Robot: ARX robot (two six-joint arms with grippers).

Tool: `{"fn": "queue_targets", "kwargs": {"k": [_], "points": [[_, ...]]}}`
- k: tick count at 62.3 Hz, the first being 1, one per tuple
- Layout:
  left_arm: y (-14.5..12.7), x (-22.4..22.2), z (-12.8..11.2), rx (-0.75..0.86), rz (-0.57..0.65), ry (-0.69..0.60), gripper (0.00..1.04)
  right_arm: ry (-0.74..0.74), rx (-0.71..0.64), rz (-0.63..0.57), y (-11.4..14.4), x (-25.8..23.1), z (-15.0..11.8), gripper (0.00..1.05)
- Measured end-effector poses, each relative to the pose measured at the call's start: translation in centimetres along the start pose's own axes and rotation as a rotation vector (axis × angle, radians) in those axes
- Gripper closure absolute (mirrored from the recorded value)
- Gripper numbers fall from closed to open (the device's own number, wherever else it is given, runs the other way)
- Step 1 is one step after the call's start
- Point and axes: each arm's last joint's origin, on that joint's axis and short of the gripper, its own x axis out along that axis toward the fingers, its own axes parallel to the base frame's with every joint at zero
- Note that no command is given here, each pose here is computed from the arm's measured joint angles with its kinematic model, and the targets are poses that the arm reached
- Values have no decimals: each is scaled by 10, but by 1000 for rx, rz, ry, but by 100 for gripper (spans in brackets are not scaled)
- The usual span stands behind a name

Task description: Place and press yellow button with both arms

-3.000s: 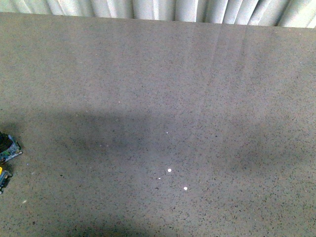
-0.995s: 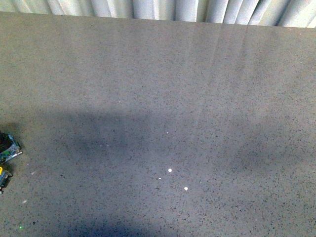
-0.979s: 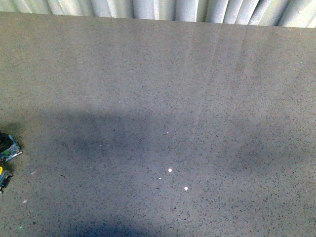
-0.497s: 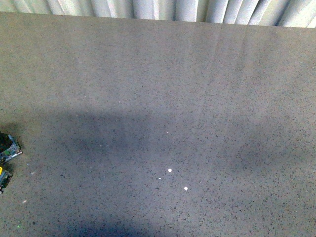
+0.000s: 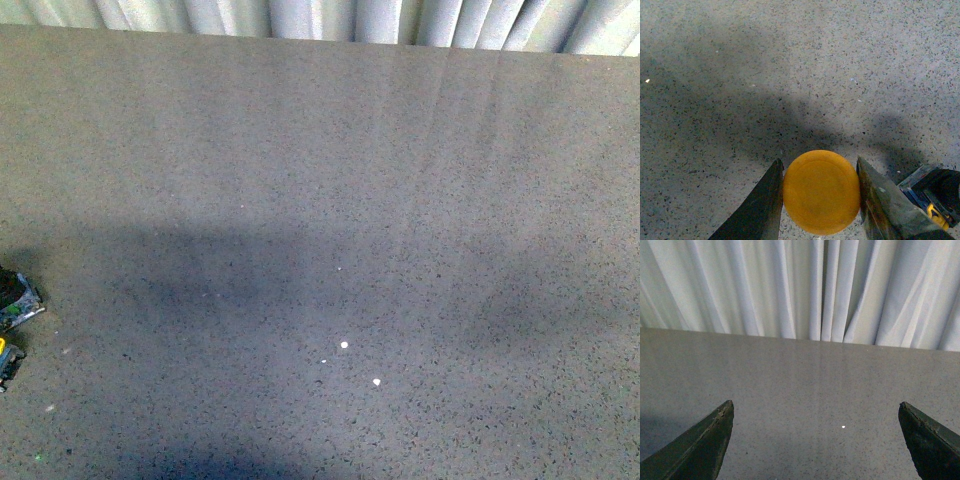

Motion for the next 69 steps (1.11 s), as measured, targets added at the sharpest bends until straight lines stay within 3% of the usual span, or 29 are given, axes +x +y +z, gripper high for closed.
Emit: {"fn": "queue_targets", "kwargs": {"k": [27, 42, 58, 69], "points": [[-3, -14, 11, 39, 12, -42, 72, 0, 0, 0, 0, 0, 0, 9], [-12, -24, 55, 111, 40, -143, 72, 0, 0, 0, 0, 0, 0, 9], [-91, -23, 80, 251, -109, -216, 72, 0, 0, 0, 0, 0, 0, 9], [-163, -13, 64, 369, -226, -218, 72, 0, 0, 0, 0, 0, 0, 9]]}}
